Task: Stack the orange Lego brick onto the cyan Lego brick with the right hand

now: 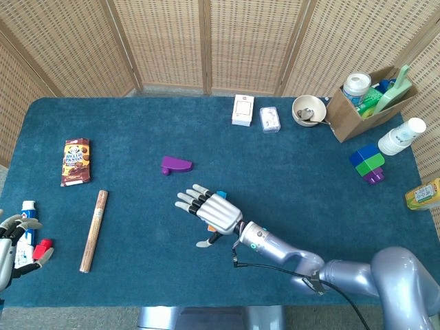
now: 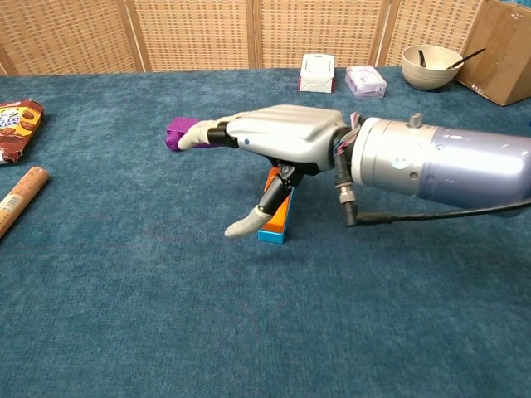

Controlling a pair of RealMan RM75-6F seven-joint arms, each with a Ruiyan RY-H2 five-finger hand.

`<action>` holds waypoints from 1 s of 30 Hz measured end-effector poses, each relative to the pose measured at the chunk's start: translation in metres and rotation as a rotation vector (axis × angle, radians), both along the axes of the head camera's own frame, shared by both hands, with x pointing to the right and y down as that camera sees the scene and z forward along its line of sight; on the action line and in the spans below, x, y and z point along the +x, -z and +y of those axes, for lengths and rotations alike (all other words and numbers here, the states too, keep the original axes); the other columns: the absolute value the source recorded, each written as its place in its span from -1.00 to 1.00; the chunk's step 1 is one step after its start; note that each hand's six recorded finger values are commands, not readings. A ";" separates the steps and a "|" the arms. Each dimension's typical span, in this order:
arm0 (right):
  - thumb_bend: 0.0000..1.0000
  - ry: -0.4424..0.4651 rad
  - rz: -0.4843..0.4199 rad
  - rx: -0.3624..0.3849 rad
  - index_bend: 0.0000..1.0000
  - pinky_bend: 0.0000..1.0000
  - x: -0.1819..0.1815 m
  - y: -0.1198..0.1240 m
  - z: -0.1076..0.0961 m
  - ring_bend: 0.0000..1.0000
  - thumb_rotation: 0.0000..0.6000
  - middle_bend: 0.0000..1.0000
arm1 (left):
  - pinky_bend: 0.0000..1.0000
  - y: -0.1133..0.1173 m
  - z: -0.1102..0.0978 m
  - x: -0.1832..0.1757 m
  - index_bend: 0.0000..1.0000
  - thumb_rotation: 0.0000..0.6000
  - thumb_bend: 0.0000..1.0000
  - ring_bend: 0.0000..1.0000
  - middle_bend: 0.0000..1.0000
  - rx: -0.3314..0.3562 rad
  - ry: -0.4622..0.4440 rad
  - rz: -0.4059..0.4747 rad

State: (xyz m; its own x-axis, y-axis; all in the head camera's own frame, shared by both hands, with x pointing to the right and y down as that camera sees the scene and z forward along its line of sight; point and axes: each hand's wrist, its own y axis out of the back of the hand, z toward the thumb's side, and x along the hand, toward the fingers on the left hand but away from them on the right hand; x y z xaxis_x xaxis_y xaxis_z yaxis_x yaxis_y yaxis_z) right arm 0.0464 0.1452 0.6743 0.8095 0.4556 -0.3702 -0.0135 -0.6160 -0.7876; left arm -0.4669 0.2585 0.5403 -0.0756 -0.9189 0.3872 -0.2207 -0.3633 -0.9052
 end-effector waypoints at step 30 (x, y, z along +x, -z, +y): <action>-0.98 -0.037 -0.002 -0.045 -1.00 -1.00 -0.008 -0.027 0.003 -1.00 0.06 -0.97 | -0.99 -0.001 -0.001 -0.001 -0.27 0.67 -0.44 -0.54 -0.31 -0.006 -0.001 -0.007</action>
State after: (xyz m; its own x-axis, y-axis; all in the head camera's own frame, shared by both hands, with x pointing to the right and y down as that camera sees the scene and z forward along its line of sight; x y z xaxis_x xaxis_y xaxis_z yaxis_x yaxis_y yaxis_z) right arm 0.0388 0.1486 0.7016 0.7931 0.4682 -0.3895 0.0115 -0.6509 -0.7590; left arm -0.4677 0.2577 0.5416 -0.0771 -0.9167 0.3921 -0.2144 -0.3688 -0.9044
